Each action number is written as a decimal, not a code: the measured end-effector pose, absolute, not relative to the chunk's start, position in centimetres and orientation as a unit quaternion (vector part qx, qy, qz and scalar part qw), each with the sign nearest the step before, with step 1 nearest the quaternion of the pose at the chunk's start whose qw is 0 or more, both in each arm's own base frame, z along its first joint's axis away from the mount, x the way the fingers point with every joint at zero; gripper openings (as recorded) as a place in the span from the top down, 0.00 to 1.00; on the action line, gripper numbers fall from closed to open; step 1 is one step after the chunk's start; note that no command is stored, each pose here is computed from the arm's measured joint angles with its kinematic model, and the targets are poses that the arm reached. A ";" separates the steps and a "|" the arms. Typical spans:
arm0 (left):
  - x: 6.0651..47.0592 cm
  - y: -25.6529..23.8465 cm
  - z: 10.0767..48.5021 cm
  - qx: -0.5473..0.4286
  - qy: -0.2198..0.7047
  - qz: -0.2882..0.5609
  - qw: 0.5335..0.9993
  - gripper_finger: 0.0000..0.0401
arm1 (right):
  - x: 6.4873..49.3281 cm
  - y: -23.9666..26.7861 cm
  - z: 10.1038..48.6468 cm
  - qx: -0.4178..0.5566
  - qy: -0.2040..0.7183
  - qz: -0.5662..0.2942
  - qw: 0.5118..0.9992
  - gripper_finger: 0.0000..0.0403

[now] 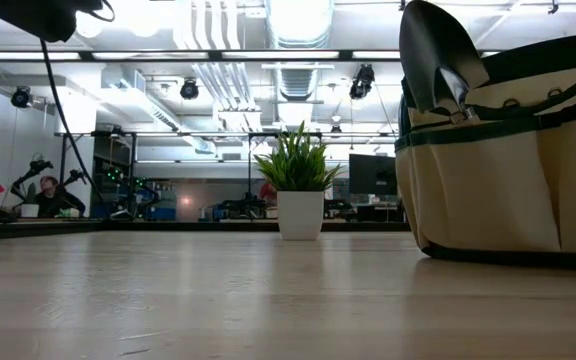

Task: Pick & Place Garden tools in Gardening bag
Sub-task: Put the brown trowel into the green gardening bag

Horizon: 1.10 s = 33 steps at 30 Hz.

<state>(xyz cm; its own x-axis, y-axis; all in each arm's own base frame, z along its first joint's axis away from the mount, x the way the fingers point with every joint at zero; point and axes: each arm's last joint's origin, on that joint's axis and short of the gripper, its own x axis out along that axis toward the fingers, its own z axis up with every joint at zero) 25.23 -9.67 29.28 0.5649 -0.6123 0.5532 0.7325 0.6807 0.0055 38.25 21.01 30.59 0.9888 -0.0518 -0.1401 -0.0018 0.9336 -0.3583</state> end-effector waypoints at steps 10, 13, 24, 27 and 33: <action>25.3 -10.2 28.9 -0.089 -0.256 -0.392 0.879 0.83 | 39.7 18.0 29.0 -0.124 0.091 0.025 0.988 0.46; 25.2 -10.3 28.9 -0.082 -0.257 -0.399 0.876 0.82 | 39.9 17.7 29.0 -0.116 0.081 0.036 0.989 0.46; 25.2 -10.4 28.9 -0.058 -0.270 -0.390 0.878 0.82 | 41.3 16.1 28.1 -0.065 0.078 0.076 0.992 0.48; 25.2 -10.4 28.8 -0.058 -0.266 -0.391 0.879 0.82 | 41.8 15.9 27.4 -0.063 0.075 0.076 0.992 0.51; 25.3 -10.5 28.8 -0.057 -0.263 -0.391 0.880 0.82 | 42.0 16.0 27.7 -0.071 0.056 0.082 0.993 0.60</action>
